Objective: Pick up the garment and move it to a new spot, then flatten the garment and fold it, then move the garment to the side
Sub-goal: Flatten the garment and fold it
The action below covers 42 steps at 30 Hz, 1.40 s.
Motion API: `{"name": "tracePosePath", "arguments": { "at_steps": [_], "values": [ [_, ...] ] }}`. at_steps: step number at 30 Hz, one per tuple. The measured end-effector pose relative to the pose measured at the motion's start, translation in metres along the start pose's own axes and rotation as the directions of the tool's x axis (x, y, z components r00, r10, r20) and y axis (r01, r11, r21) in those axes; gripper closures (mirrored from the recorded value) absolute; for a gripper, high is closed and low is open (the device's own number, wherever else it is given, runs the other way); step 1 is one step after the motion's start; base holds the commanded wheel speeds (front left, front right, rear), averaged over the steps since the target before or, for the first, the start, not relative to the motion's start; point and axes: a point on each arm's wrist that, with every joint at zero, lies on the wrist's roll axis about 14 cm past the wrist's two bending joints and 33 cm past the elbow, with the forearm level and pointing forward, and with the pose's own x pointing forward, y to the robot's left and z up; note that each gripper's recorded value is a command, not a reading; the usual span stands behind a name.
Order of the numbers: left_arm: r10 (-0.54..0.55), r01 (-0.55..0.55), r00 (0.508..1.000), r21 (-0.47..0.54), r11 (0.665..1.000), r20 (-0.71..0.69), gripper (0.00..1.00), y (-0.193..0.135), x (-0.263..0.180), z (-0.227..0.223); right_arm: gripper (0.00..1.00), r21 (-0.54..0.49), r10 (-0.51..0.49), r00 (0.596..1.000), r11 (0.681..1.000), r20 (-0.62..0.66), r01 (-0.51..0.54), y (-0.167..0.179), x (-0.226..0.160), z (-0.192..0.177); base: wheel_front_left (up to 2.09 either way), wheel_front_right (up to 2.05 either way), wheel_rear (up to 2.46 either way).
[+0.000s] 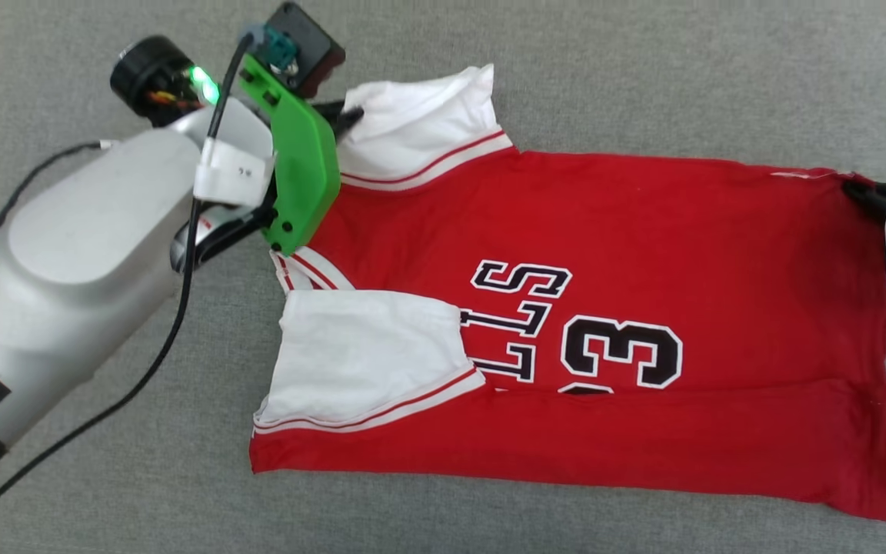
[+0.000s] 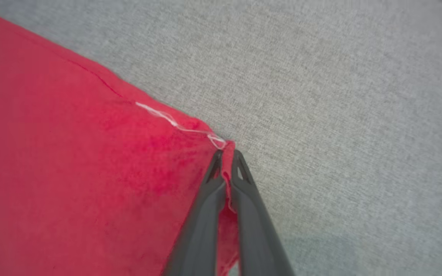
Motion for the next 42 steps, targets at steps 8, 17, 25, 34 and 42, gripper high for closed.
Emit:
{"name": "tracePosePath", "arguments": {
  "at_steps": [8, 17, 25, 34, 42],
  "values": [
    [0.002, -0.001, 0.999, -0.028, 1.0, 0.035, 1.0, -0.019, -0.033, -0.012, 1.0, -0.018, 0.006, 0.987, 1.0, 0.158, -0.004, 0.012, -0.037, 0.005, 0.0, 0.0, 0.0],
    [0.001, 0.002, 0.999, -0.097, 0.995, 0.032, 1.0, -0.057, -0.069, -0.047, 1.0, 0.02, 0.019, 0.977, 1.0, 0.212, -0.024, 0.031, -0.071, -0.027, 0.0, 0.0, 0.0],
    [0.005, -0.009, 1.0, -0.174, 0.985, -0.022, 1.0, -0.083, -0.092, -0.09, 1.0, 0.072, 0.029, 0.975, 0.996, 0.22, -0.046, 0.047, -0.092, -0.054, 0.0, 0.0, 0.0],
    [-0.024, 0.001, 0.995, -0.236, 0.972, -0.095, 1.0, -0.104, -0.088, -0.127, 1.0, 0.19, 0.057, 0.99, 0.978, 0.132, -0.082, 0.068, -0.088, -0.099, 0.0, 0.0, 0.0],
    [0.072, -0.078, 0.997, -0.27, 0.96, -0.032, 0.0, -0.092, -0.085, -0.127, 0.0, 0.233, 0.051, 0.985, 0.968, 0.165, -0.089, 0.072, -0.087, -0.094, 0.0, 0.0, 0.0]
  ]
}}
